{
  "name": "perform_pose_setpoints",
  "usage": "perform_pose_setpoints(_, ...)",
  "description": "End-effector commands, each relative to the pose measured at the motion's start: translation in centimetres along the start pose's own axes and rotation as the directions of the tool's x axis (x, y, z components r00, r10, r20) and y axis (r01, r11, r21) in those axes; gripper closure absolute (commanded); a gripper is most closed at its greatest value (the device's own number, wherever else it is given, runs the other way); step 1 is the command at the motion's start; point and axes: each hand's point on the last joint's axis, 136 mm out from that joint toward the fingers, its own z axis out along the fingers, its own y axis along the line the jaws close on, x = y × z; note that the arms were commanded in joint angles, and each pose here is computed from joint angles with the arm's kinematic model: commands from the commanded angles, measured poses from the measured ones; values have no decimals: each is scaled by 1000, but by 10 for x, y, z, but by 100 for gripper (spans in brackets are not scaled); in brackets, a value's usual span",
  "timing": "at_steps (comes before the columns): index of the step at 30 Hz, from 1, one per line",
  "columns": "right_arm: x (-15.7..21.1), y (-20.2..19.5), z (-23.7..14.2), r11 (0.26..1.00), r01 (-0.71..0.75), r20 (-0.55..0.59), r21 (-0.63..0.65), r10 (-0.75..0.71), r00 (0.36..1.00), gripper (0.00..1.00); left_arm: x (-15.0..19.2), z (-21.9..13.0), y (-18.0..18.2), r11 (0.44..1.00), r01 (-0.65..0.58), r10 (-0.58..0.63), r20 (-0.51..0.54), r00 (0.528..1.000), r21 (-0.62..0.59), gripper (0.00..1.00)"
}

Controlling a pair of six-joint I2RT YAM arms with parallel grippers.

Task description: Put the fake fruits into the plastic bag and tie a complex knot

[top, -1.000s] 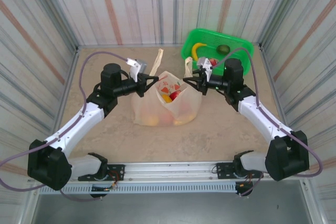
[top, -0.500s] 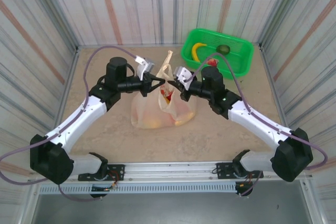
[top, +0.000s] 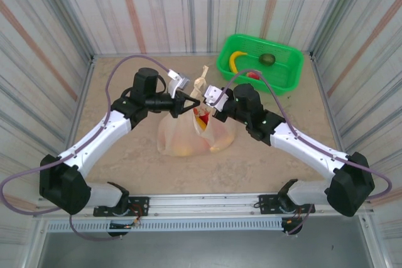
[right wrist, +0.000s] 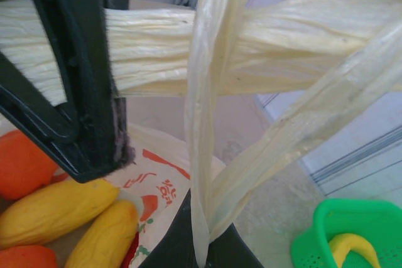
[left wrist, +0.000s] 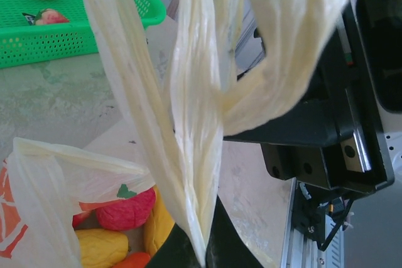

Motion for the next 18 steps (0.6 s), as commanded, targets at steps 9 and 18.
perform_pose_setpoints(9,-2,15,3,992,124,-17,-29,-124,992,100,-11,-1,-12,998,-26,24,19,1000,61,78)
perform_pose_setpoints(18,-6,22,2,988,134,1,-70,-135,991,100,-13,1,-9,998,-10,7,33,999,70,59)
